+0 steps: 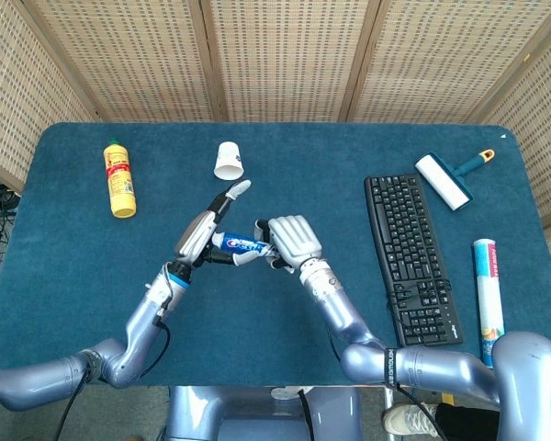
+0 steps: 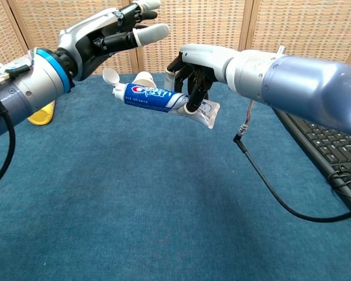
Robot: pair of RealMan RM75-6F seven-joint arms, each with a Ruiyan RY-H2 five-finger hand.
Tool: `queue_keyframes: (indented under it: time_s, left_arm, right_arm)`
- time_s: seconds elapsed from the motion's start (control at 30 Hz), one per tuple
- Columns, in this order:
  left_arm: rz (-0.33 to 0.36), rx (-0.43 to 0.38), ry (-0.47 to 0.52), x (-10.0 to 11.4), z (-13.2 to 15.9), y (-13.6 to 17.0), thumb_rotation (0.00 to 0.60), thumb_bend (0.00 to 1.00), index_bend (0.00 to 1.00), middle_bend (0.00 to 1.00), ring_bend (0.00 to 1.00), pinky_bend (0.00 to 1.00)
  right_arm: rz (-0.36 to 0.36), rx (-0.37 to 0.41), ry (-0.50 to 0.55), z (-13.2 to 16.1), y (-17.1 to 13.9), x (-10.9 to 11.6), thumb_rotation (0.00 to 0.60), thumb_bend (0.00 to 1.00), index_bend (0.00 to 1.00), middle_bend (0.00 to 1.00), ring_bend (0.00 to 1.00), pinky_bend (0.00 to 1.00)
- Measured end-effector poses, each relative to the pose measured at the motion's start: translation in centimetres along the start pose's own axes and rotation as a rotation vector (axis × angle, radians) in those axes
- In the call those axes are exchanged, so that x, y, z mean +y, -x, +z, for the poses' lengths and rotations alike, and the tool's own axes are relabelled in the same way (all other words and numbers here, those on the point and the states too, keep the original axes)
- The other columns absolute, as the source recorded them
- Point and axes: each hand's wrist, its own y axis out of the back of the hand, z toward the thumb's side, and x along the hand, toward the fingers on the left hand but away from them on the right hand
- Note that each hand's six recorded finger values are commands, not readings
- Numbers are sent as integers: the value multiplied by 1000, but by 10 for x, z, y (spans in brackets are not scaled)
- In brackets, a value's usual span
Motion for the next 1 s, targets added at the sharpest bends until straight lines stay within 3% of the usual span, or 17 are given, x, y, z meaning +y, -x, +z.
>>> queue_keyframes:
  time_s: [0.47,1.0]
  left_arm:
    - [-2,27,40,-15,-1,-19,315,0,0,0,0,0]
    - [36,58,71,-2,-23,-11,315,0,0,0,0,0]
  right_arm:
    - [11,41,5,16,-6,-4,600,811,698,687,625,690]
    - [-11,25,34,9,-6,14,600,811,701,689,626,689]
